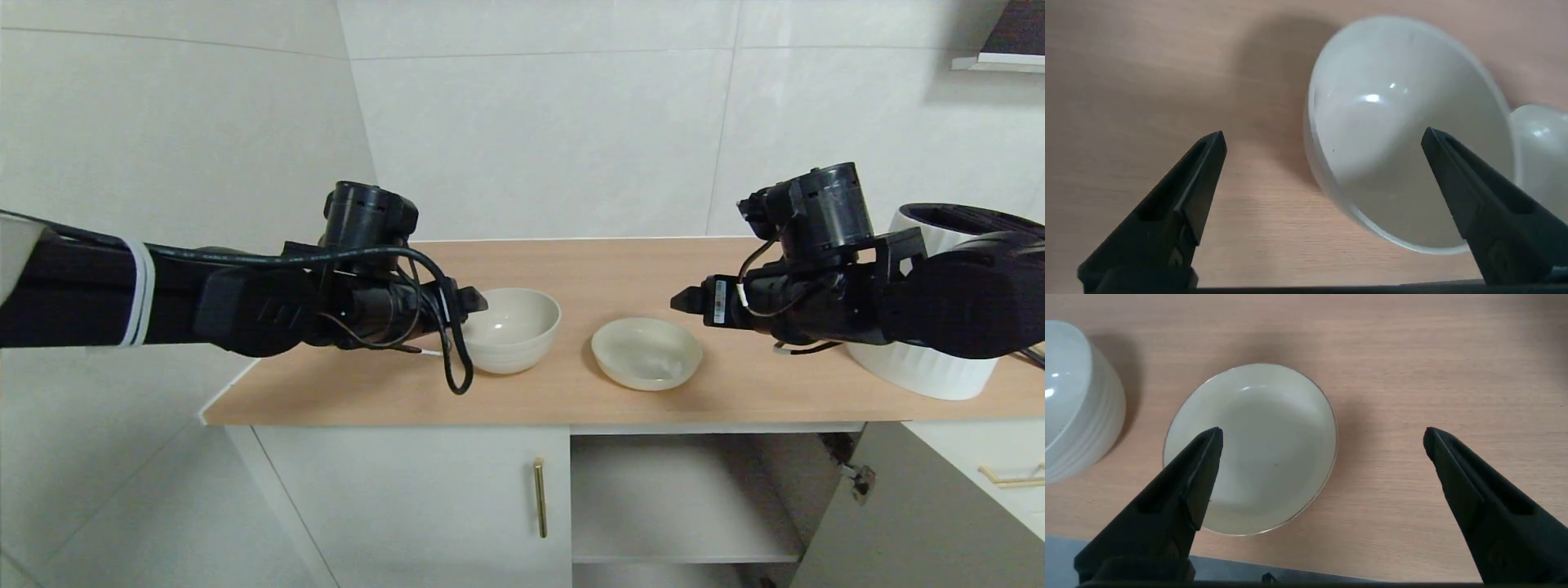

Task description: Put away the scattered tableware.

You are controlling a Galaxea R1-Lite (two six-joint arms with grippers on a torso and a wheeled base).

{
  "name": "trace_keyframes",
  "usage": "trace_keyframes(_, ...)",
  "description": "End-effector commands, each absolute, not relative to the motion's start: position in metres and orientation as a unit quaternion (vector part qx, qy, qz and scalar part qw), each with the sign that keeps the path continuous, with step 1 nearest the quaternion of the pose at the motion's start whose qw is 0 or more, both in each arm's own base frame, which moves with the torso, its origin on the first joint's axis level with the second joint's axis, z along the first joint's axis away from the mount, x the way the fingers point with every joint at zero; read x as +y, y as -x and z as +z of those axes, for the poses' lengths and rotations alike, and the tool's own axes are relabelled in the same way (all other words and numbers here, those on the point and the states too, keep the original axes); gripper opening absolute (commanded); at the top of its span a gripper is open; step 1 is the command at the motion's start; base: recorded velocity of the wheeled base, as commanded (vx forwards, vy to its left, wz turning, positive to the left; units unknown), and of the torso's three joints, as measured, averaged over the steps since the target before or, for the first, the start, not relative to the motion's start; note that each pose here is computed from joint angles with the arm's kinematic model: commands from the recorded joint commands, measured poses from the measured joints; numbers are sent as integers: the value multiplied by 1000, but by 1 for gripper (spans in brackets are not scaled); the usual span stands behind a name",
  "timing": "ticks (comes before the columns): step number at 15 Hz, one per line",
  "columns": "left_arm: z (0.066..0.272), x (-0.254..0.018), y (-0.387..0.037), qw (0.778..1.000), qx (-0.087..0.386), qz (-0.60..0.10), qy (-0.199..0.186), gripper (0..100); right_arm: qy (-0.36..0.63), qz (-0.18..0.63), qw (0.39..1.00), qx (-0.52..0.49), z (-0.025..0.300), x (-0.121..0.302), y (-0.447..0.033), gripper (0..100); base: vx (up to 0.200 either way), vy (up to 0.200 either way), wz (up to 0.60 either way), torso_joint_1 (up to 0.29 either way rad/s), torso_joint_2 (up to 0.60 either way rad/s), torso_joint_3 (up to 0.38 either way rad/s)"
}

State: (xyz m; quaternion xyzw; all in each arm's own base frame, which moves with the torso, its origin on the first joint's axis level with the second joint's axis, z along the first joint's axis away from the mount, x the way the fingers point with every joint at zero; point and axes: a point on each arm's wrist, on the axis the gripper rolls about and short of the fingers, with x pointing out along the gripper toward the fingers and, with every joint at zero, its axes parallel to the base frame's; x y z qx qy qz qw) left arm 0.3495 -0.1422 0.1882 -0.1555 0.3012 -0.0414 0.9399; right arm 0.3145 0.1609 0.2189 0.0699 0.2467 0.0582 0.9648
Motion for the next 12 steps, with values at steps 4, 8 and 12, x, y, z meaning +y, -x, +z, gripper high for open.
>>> trace_keyframes(4,172,-145,-357,936,318,-37,148,0,-70,58,965,247,219,161,-314,100,0,0,0,0,0,0)
trace_keyframes(8,175,-145,-357,937,315,-37,150,0,-70,58,965,246,220,161,-314,100,0,0,0,0,0,0)
trace_keyframes(12,210,-135,-331,944,281,-52,166,0,-67,57,964,251,216,161,-316,100,0,0,0,0,0,0)
